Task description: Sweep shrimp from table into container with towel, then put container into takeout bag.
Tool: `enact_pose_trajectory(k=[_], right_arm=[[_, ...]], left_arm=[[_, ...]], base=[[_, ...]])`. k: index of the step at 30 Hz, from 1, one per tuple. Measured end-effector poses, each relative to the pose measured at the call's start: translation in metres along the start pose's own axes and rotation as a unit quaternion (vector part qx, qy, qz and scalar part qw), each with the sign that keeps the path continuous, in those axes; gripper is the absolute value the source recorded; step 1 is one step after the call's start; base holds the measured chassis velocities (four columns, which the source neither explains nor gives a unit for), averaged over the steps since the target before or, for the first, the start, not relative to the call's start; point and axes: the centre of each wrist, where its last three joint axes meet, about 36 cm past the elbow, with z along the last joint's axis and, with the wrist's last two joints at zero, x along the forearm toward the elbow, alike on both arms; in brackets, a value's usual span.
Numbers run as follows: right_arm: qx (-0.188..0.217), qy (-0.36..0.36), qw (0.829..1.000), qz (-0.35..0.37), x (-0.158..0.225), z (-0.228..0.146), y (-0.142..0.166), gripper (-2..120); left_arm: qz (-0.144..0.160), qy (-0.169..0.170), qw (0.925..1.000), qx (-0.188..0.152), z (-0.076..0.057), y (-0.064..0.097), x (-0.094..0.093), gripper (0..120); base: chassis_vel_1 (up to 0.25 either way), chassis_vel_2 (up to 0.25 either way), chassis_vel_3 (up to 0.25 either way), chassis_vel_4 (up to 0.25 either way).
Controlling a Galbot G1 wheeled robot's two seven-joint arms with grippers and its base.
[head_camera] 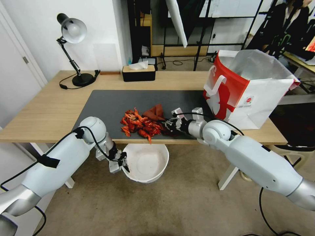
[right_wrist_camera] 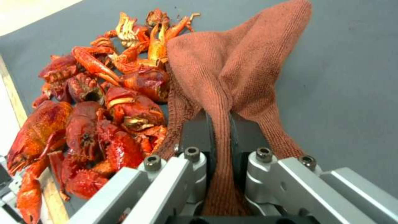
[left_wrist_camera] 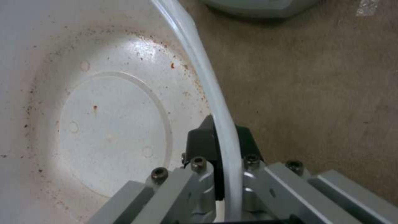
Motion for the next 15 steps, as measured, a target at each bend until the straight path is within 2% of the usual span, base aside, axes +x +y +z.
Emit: enact_pose_trajectory(k=[6, 15], right_arm=[[-0.001, 0.001, 1.0, 0.001, 0.008, 0.003, 0.003, 5], [-0.006, 0.004, 1.0, -0.005, 0.024, 0.011, 0.014, 5]], left_arm=[[0.001, -0.001, 1.0, 0.006, 0.001, -0.006, 0.001, 0], [0.0, -0.003, 1.0, 0.007, 0.001, -0.006, -0.002, 0]], base=[[0.0, 0.0, 0.0, 0.0], [0.0, 0.0, 0.0, 0.0]])
